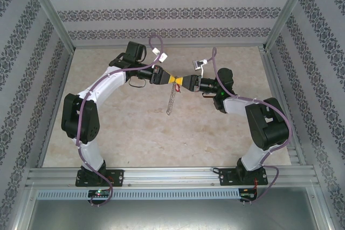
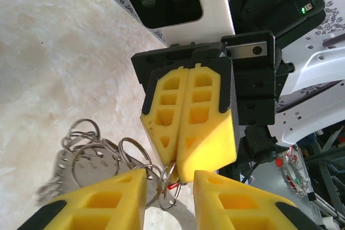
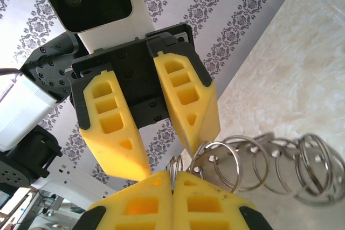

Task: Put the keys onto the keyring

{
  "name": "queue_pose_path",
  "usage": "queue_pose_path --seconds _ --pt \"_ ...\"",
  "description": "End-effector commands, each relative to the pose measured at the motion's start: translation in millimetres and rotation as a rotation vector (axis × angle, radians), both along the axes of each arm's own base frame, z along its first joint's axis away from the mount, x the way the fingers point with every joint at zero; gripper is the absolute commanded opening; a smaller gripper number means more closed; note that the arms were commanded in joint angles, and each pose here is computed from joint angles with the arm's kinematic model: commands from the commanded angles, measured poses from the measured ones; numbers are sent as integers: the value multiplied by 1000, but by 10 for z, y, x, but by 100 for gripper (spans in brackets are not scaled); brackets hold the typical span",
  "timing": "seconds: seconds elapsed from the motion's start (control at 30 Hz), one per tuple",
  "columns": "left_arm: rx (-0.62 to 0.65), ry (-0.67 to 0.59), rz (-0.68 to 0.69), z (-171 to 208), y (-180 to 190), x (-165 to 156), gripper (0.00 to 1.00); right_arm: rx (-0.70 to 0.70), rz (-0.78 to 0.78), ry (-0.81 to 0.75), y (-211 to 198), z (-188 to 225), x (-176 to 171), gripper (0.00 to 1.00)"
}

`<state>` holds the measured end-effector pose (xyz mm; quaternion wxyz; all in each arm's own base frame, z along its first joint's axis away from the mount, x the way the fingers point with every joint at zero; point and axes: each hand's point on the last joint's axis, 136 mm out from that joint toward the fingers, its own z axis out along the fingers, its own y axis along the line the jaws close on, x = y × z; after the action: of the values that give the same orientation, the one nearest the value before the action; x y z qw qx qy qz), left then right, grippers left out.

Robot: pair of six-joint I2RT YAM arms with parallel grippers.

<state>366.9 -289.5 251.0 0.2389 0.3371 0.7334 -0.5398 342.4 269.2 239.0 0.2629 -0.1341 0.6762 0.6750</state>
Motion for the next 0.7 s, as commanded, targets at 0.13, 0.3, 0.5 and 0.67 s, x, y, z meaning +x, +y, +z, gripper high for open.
queue_pose_path --seconds 0.13,0.3,0.5,0.67 --pt "-31 -13 -67 35 -96 -110 24 23 17 -95 19 195 -73 0" --pt "-35 -9 -77 34 -104 -131 19 23 15 -94 16 195 -68 0" --pt "-47 -7 -94 48 -110 -166 8 22 11 -91 17 181 -58 0" --pt "-54 -13 -98 66 -110 -173 0 25 7 -90 3 199 -48 5"
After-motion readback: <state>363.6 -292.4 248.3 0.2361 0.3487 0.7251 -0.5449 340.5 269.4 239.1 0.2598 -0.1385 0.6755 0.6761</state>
